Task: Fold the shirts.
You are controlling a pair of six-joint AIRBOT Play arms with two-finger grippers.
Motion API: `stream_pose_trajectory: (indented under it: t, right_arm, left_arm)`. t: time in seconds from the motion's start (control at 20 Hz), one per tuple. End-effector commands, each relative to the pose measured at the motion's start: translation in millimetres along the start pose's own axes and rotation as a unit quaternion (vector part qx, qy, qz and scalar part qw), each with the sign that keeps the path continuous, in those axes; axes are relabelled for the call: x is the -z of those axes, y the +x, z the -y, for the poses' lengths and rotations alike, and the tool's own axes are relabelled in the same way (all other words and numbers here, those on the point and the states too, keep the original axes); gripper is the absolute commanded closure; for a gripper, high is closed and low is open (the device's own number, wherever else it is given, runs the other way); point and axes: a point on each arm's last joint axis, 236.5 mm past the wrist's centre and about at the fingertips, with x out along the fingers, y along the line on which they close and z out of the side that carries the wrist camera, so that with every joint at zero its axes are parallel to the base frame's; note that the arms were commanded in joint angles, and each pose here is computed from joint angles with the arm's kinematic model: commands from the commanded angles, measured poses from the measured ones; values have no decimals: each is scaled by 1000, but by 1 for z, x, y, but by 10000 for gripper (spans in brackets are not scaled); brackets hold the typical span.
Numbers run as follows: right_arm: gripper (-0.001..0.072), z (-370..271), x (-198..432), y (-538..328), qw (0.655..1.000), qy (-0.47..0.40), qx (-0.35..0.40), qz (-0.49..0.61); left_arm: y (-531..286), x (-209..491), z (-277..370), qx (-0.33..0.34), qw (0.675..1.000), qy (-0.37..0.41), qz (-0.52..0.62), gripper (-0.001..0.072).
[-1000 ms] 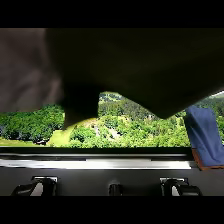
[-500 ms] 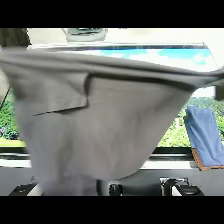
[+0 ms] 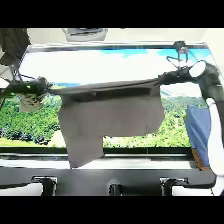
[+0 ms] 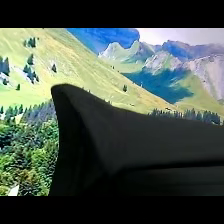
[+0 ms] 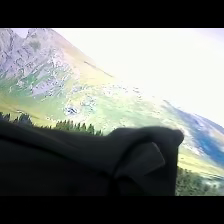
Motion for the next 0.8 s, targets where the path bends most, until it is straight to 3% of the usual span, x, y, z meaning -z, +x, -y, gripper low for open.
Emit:
stream_pose_trajectory:
  t: [0.0, 0.1, 0.15, 0.25, 0.3, 0.55, 0.75]
  right_arm:
    - [663, -7, 26, 56, 996, 67, -42, -28]
    - [662, -8, 36, 62, 996, 69, -45, -44]
    - [590, -8, 34, 59, 996, 68, -46, -44]
    - [123, -5, 35, 34, 995, 45, -55, -65]
    - [83, 0, 45, 16, 994, 8, -59, -89]
    - [105, 16, 178, -54, 933, 0, -126, -336]
    - [99, -1, 223, -48, 917, 31, -153, -366]
  left_arm:
    - [51, 25, -3, 29, 997, -45, -53, 673]
    - [59, 37, 1, 33, 996, -44, -74, 655]
    - [58, 40, 4, 36, 995, -42, -82, 528]
    - [43, 51, 5, 45, 990, -39, -124, 159]
    - [31, 61, 1, 45, 986, -37, -157, 140]
    - [-5, 181, -40, 9, 944, -77, -320, 144]
    - [2, 246, -26, 49, 939, -102, -326, 145]
